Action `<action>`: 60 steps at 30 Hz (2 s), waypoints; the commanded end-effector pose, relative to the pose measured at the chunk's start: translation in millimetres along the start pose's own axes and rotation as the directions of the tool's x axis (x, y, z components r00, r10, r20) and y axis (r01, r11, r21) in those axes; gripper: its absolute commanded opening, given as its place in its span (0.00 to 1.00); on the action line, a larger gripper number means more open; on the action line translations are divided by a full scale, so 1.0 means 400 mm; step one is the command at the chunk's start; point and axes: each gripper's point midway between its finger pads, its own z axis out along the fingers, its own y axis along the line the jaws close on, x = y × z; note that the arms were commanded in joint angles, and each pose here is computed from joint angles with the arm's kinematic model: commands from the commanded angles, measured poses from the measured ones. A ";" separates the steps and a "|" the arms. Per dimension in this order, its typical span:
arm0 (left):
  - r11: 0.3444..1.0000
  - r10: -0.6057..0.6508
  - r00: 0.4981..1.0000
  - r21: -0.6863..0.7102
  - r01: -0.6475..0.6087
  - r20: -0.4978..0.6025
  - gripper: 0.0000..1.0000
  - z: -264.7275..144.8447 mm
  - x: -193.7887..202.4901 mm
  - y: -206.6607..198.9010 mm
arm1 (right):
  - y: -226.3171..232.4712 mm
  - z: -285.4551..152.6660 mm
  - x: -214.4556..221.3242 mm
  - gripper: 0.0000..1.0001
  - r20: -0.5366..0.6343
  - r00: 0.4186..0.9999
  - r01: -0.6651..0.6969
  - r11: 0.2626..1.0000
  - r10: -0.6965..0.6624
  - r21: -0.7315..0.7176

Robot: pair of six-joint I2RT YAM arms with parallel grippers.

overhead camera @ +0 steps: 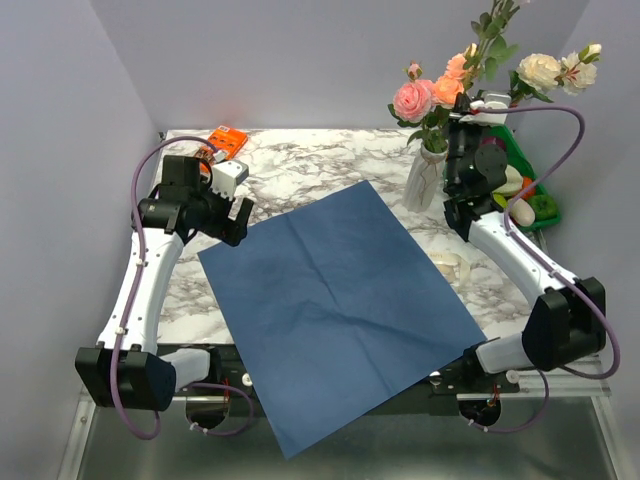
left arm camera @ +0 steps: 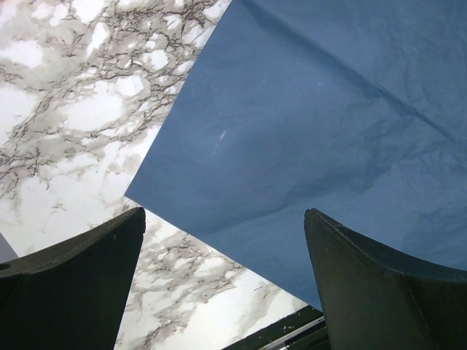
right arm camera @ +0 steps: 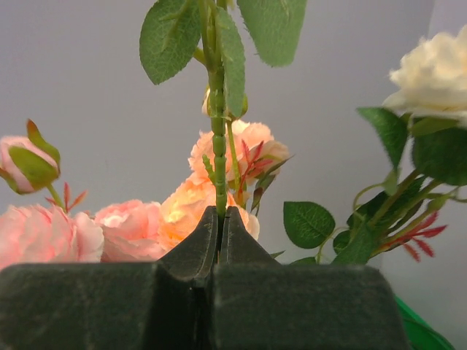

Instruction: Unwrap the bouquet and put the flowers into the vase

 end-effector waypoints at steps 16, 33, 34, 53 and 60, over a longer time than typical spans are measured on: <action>0.998 0.052 0.998 -0.033 -0.051 0.019 0.99 -0.011 -0.031 0.028 | -0.002 0.059 0.098 0.01 0.068 0.997 0.018 1.000 -0.020 0.021; 1.000 0.007 0.999 0.006 -0.007 0.036 0.99 -0.006 -0.041 0.009 | 0.007 -0.118 0.157 1.00 -0.170 0.985 -0.014 0.994 -0.005 -0.110; 1.000 0.003 0.999 0.005 -0.003 0.043 0.99 -0.009 -0.046 0.008 | 0.009 -0.126 0.161 1.00 -0.186 0.983 -0.017 0.993 -0.005 -0.114; 0.987 -0.117 0.993 -0.108 0.120 0.026 0.99 -0.003 0.010 0.034 | 0.121 -0.497 0.134 1.00 -0.698 0.708 -0.376 0.895 0.111 -0.239; 0.985 -0.155 0.987 -0.067 0.157 0.030 0.99 0.000 0.010 0.012 | 0.086 -0.519 0.138 1.00 -0.735 0.675 -0.316 0.925 0.063 -0.210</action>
